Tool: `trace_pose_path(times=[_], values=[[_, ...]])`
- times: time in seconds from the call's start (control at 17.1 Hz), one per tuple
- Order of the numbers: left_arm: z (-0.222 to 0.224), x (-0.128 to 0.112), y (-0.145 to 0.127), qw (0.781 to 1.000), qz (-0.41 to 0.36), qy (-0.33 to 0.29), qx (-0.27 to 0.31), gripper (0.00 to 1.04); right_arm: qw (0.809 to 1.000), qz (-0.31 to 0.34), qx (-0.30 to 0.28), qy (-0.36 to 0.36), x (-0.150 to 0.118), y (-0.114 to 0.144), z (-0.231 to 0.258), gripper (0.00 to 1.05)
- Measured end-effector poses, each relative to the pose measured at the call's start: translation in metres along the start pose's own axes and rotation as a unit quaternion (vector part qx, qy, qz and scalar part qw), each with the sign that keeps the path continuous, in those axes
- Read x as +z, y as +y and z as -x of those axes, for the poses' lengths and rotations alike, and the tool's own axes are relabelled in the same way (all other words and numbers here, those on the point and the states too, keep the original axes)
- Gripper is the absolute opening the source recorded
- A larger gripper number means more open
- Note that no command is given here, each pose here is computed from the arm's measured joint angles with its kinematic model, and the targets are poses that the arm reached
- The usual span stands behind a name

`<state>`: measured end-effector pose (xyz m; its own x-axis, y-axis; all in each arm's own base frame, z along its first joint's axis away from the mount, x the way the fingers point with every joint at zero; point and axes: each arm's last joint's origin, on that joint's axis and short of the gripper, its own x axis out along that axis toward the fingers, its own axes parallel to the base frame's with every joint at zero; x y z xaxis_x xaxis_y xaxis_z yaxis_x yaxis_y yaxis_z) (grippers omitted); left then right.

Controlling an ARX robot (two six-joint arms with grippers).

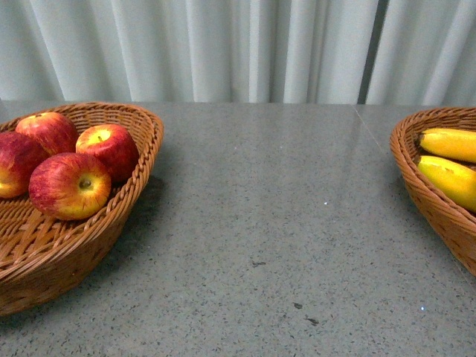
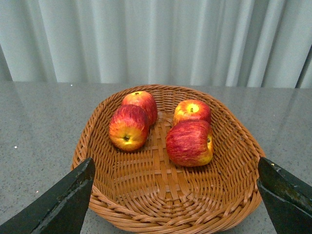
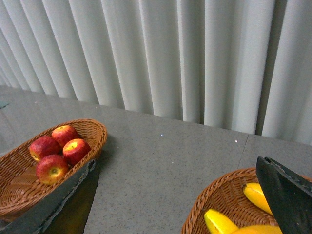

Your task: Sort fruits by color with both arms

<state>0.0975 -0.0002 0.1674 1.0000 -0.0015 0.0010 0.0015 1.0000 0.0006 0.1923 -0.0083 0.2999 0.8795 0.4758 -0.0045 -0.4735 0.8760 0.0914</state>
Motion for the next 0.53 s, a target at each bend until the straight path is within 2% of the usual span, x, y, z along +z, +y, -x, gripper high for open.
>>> trace_pose_path(times=[0.12, 0.18, 0.23, 0.29, 0.35, 0.41, 0.53], values=[[0.0, 0.0, 0.0, 1.0, 0.0, 0.0, 0.0, 0.98, 0.997, 0.008, -0.075, 0.006, -0.009, 0.017, 0.009, 0.86], [0.0, 0.0, 0.0, 1.0, 0.0, 0.0, 0.0, 0.98, 0.992, 0.017, -0.123, 0.011, -0.022, 0.027, 0.021, 0.77], [0.0, 0.0, 0.0, 1.0, 0.0, 0.0, 0.0, 0.98, 0.99, 0.02, -0.138, 0.014, -0.027, 0.03, 0.027, 0.74], [0.0, 0.0, 0.0, 1.0, 0.0, 0.0, 0.0, 0.98, 0.978, 0.026, -0.207, 0.008, -0.04, 0.033, 0.043, 0.63], [0.0, 0.0, 0.0, 1.0, 0.0, 0.0, 0.0, 0.98, 0.968, 0.036, -0.246, -0.025, -0.054, 0.034, 0.057, 0.5], [0.0, 0.0, 0.0, 1.0, 0.0, 0.0, 0.0, 0.98, 0.967, 0.044, -0.246, -0.047, -0.069, 0.035, 0.059, 0.39], [0.0, 0.0, 0.0, 1.0, 0.0, 0.0, 0.0, 0.98, 0.968, 0.035, -0.249, 0.007, -0.107, 0.031, 0.058, 0.15]])
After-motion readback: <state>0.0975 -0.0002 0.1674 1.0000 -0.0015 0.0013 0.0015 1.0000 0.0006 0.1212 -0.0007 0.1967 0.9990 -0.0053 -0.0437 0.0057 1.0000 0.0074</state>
